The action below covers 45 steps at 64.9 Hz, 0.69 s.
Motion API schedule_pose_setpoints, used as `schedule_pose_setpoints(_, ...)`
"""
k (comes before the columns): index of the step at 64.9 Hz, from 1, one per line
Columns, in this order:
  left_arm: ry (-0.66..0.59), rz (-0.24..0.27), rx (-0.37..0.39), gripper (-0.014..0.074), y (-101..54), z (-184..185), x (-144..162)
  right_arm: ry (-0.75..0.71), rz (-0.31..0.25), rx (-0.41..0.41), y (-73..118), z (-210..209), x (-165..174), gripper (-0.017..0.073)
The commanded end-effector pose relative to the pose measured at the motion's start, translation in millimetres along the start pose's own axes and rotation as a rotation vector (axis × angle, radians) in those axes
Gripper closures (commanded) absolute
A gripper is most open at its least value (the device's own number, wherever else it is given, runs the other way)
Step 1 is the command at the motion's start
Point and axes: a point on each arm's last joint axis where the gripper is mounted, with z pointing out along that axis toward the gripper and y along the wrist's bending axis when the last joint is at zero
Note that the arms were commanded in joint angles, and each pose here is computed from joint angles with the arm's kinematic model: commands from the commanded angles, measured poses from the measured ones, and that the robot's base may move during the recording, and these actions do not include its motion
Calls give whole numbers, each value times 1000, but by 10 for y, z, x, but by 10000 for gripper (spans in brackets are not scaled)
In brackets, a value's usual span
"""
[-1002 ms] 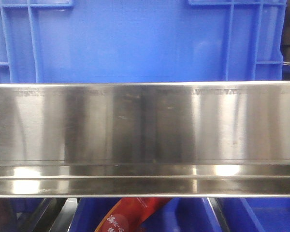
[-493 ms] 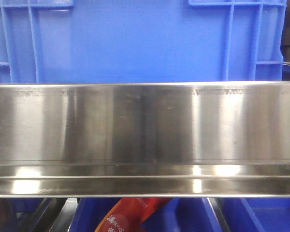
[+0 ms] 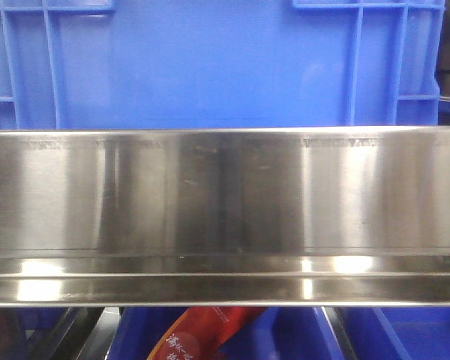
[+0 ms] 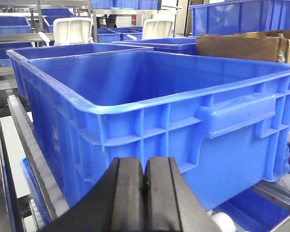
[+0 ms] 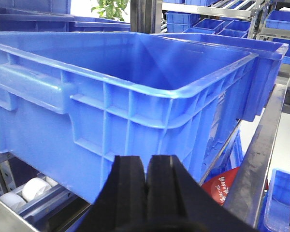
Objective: Grab block from conveyor and place in blue bin
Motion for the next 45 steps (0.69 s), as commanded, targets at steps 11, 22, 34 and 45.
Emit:
schedule_pose_setpoints(11, -26, -12, 5, 704, -5, -10, -21, -36, -18, 2, -1, -13, -31, 721)
schedule_pose_setpoints(22, -27, -13, 0, 704, 0, -20, -5, -36, -18, 2, -1, -13, -31, 721)
schedule_pose_setpoints(34, -40, -4, -146, 704, 123, -139, 143, -37, -18, 2, -1, -13, -33, 721)
schedule_pose_setpoints(45, -56, -8, -305, 704, 208, -304, 415, -37, -18, 2, -1, -13, -33, 721)
